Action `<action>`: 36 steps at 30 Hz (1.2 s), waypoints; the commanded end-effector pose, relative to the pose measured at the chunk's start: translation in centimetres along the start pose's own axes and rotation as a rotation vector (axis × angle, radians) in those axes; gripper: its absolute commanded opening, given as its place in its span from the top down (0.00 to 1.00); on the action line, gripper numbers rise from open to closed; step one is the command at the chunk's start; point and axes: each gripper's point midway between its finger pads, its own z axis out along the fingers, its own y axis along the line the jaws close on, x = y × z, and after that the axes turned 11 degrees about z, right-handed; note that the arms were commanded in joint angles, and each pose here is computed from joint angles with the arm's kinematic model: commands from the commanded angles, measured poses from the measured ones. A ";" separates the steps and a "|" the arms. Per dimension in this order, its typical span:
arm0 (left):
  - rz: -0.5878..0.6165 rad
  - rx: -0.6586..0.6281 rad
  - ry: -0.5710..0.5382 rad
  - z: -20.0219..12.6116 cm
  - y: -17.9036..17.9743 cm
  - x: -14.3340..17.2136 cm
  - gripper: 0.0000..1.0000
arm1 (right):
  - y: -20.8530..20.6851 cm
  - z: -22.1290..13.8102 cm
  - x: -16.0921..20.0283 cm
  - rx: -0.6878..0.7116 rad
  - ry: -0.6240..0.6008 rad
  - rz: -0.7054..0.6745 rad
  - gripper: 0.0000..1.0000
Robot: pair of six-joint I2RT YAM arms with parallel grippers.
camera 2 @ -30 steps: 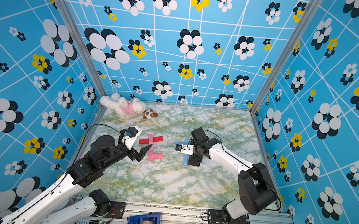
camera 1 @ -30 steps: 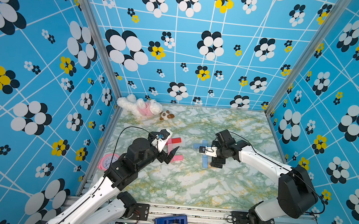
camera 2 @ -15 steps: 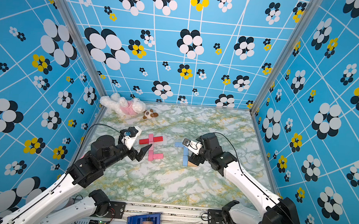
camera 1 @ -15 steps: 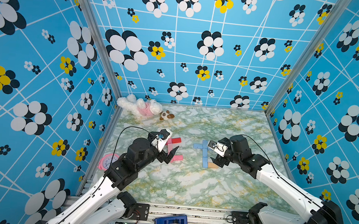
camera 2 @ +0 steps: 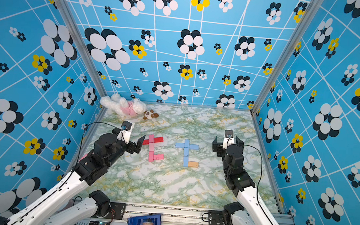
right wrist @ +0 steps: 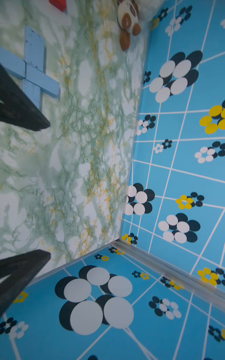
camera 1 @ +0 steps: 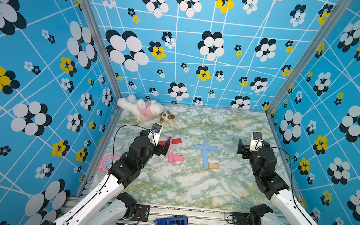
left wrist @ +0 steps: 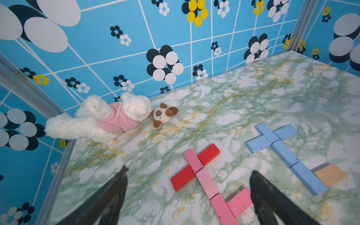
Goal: Assemble the letter t with building blocks
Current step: Reset both arms
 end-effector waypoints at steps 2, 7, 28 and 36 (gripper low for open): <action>-0.179 -0.092 0.018 1.2 3.3 -0.3 0.01 | -3.1 0.4 2.7 0.138 0.079 0.130 0.01; -0.258 -0.185 0.015 3.0 5.0 1.4 0.01 | -4.6 1.9 5.4 0.192 0.093 0.183 0.01; -0.136 -0.424 0.056 9.3 9.2 17.8 0.01 | -2.0 7.5 10.2 0.034 -0.102 0.063 0.01; -0.213 -0.298 0.117 10.9 9.6 18.3 0.01 | -5.5 11.1 12.0 0.185 0.052 0.155 0.01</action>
